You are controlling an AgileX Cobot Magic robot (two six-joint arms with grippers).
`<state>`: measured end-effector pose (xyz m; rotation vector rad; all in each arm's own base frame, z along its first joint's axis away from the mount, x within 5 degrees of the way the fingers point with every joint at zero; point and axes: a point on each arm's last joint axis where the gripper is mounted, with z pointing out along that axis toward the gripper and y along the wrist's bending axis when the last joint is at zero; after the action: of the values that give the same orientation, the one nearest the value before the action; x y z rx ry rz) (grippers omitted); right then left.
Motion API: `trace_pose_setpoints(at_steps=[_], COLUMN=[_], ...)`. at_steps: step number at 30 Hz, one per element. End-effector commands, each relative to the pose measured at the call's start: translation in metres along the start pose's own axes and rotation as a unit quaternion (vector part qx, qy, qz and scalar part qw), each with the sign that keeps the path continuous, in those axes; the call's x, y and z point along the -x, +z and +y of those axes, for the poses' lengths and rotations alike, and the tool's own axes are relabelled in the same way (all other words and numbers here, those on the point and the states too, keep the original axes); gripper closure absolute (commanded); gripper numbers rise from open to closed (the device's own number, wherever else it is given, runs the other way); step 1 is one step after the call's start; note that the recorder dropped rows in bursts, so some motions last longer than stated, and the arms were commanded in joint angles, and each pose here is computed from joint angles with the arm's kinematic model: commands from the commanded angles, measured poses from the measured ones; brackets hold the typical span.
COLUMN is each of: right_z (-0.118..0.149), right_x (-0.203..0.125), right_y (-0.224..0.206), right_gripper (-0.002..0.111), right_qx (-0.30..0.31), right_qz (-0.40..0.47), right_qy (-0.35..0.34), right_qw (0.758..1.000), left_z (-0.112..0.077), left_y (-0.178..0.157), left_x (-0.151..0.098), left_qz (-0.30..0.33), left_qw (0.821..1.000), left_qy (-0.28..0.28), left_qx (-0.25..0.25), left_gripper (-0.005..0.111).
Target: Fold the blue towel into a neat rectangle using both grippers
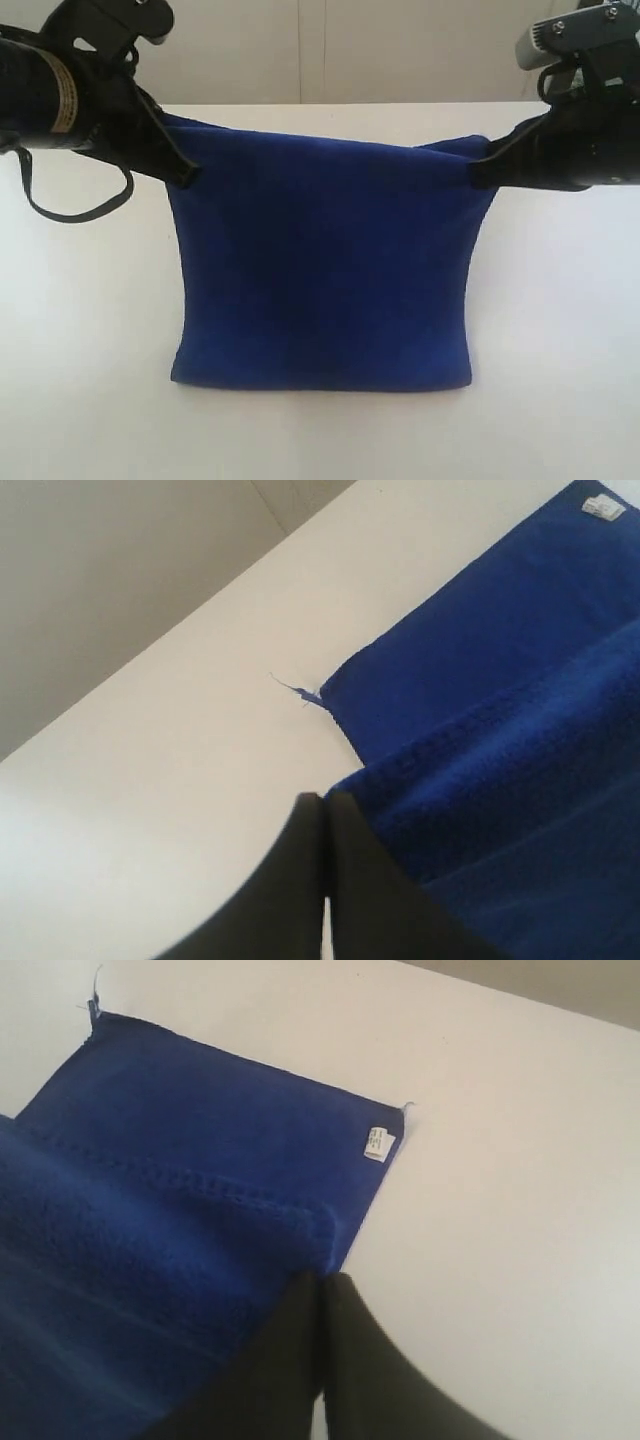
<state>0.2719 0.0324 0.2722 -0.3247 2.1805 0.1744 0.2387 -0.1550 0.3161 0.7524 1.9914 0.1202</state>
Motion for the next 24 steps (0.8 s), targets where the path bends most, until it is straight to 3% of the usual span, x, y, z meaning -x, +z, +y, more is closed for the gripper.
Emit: trace_pose_setpoints(at_steps=[1, 15, 24], right_z=[-0.005, -0.013, -0.019], right_x=[0.011, 0.027, 0.037], right_y=[0.005, 0.024, 0.042], right_gripper=[0.108, 0.108, 0.108], right_qx=[-0.016, -0.025, -0.032], right_qz=[-0.017, -0.024, -0.025], right_qy=[-0.011, -0.022, -0.021], right_qw=[1.000, 0.999, 0.999], left_z=[0.006, 0.017, 0.015], left_y=[0.009, 0.035, 0.048], left_x=[-0.003, 0.008, 0.016], left_qz=[0.000, -0.005, -0.004], left_qw=[1.000, 0.999, 1.000], left_qy=[-0.015, -0.036, -0.022], left_qx=[0.007, 0.011, 0.014], left_gripper=[0.107, 0.107, 0.107])
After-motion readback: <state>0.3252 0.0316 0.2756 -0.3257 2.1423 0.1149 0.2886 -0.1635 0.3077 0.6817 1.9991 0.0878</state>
